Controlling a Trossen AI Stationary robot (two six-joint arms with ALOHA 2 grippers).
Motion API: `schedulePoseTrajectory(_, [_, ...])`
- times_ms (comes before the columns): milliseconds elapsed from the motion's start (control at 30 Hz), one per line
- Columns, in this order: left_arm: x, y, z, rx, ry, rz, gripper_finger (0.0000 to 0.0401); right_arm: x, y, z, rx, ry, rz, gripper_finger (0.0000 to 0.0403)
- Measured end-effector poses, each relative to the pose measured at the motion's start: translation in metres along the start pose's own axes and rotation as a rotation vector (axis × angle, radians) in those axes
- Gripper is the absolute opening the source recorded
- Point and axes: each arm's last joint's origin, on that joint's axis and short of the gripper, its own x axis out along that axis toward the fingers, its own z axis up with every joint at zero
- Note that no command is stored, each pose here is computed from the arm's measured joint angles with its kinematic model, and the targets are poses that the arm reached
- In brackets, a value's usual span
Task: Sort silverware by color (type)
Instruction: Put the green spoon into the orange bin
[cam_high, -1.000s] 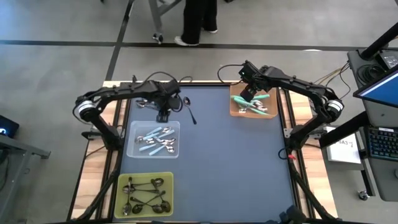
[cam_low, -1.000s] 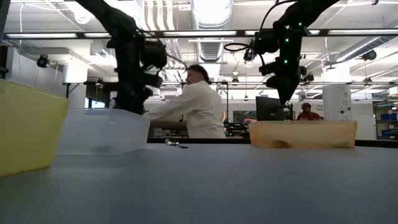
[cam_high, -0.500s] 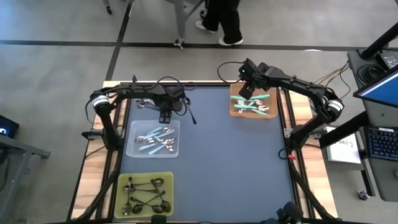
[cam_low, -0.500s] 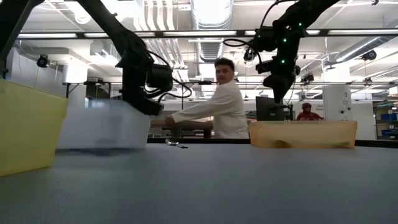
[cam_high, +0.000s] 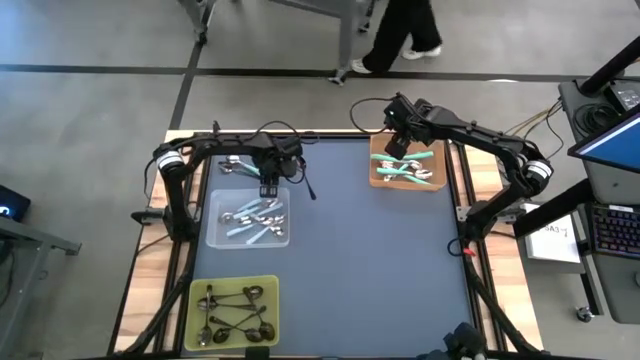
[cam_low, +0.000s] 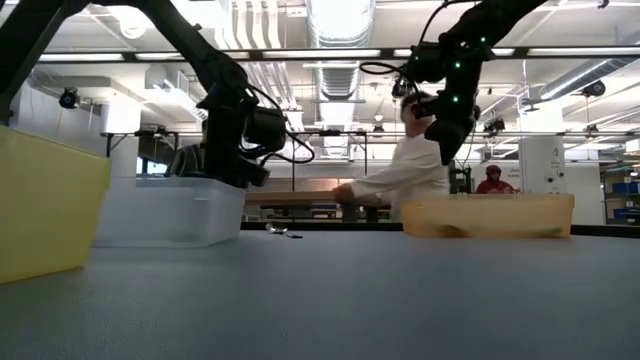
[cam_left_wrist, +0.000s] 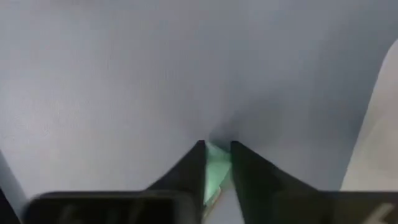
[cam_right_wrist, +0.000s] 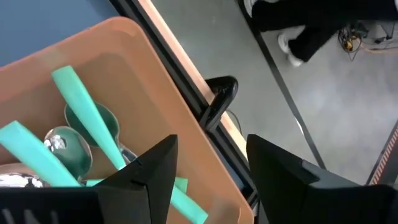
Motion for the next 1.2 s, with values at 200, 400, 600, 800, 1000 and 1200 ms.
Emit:
schedulePoseTrajectory(200, [-0.002,0.000,0.000,-0.073,-0.005,-0.006,0.0009,0.000,-0.001,0.005,-0.005,-0.045,-0.012,0.0185])
schedulePoseTrajectory(400, [-0.019,0.011,0.011,-0.112,-0.081,0.008,0.0001,0.000,-0.002,0.007,0.011,-0.064,-0.017,0.0185])
schedulePoseTrajectory(600, [-0.036,0.020,0.015,-0.129,-0.106,0.020,0.0000,0.000,-0.001,0.006,0.035,-0.058,-0.014,0.0185])
schedulePoseTrajectory(800, [-0.025,0.024,-0.009,-0.121,0.034,-0.057,0.0006,0.000,-0.001,0.005,0.077,-0.050,-0.010,0.0185])
schedulePoseTrajectory(1000, [-0.016,0.026,-0.022,-0.145,0.092,-0.094,0.0048,0.000,-0.001,0.005,0.077,-0.051,-0.011,0.0185])
schedulePoseTrajectory(1200, [-0.015,0.027,-0.024,-0.111,0.097,-0.100,0.0105,0.000,-0.001,0.006,0.091,-0.055,-0.011,0.0185])
